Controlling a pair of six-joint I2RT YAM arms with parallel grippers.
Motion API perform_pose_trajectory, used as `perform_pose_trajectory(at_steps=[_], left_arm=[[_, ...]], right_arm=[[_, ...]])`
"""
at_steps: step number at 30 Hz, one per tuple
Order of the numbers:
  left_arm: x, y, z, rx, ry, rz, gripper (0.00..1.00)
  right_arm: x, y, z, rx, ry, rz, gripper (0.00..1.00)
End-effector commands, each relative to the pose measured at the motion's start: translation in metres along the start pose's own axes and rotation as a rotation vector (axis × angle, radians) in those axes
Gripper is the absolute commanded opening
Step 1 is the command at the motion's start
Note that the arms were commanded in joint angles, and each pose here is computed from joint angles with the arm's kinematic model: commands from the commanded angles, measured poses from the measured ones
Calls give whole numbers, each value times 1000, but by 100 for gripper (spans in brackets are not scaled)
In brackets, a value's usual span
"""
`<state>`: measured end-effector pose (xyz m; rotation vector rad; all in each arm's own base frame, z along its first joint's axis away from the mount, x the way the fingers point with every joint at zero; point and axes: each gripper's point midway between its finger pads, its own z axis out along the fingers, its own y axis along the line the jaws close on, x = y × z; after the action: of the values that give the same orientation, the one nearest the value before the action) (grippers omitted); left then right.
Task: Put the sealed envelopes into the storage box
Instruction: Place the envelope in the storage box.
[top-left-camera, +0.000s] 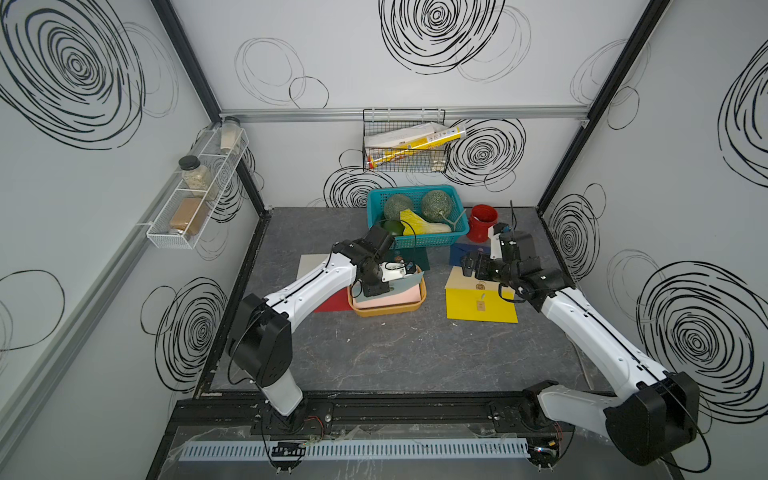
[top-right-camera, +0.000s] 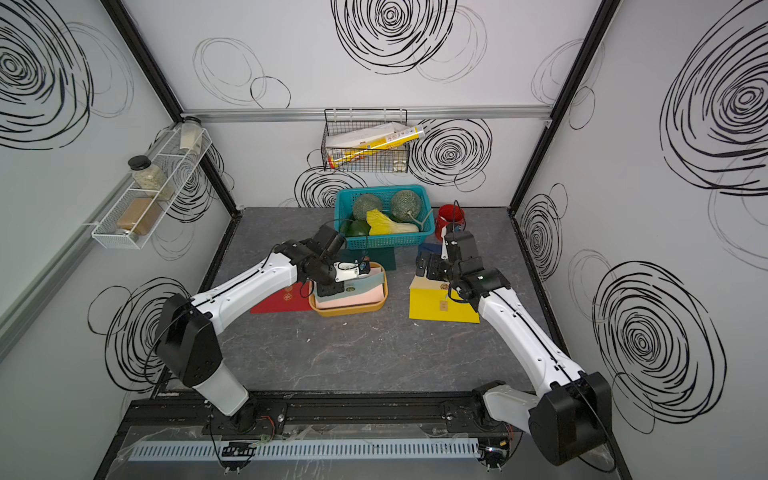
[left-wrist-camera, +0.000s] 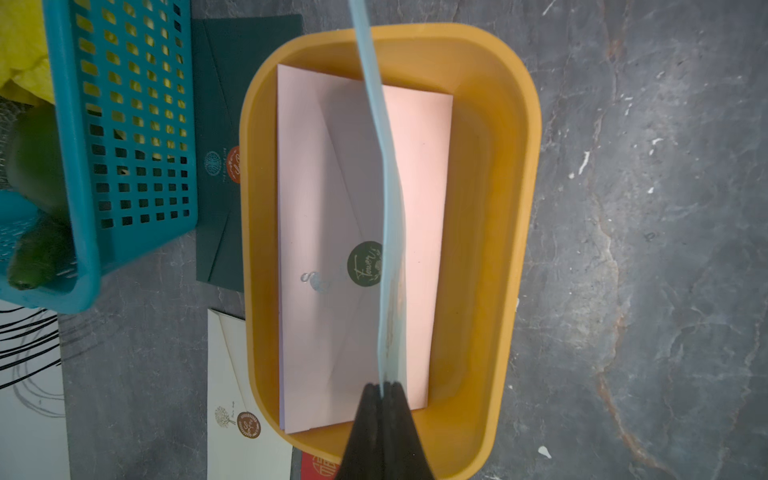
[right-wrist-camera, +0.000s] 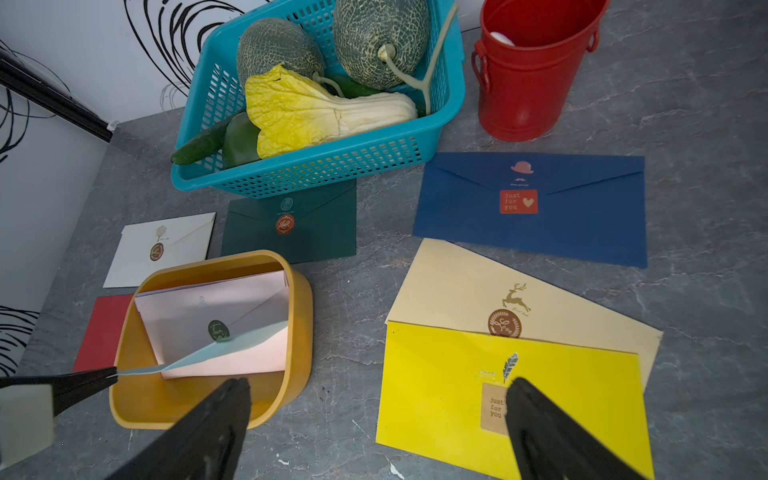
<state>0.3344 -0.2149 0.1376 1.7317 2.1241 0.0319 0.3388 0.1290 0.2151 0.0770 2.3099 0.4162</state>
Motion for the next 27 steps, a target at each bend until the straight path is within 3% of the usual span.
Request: perform_pose_trajectory(at_steps=[1,4,7,11,19,23,27], left_arm=[[-7,14,-9,-45,-23,-5,0],[-4,17,-1,-28,9,-12,2],[1,24,14,-41,68,-30,19],[6,39,22,-120,109,-45,30],[-1,74,19,-285,103,-49,34],[-15,100,-5,-404,19,-137,35],[-37,133,-69,-497,-235,-394,38]], right_arm=[[-2,2,3,-14,-2,-1,100],[0,5,5,-31,9,7,100],[2,8,5,-46,18,11,100],[2,9,3,-54,15,5,100],[0,19,5,-96,19,10,100],[1,23,5,-107,21,-3,100],[11,34,11,-92,46,-101,100]])
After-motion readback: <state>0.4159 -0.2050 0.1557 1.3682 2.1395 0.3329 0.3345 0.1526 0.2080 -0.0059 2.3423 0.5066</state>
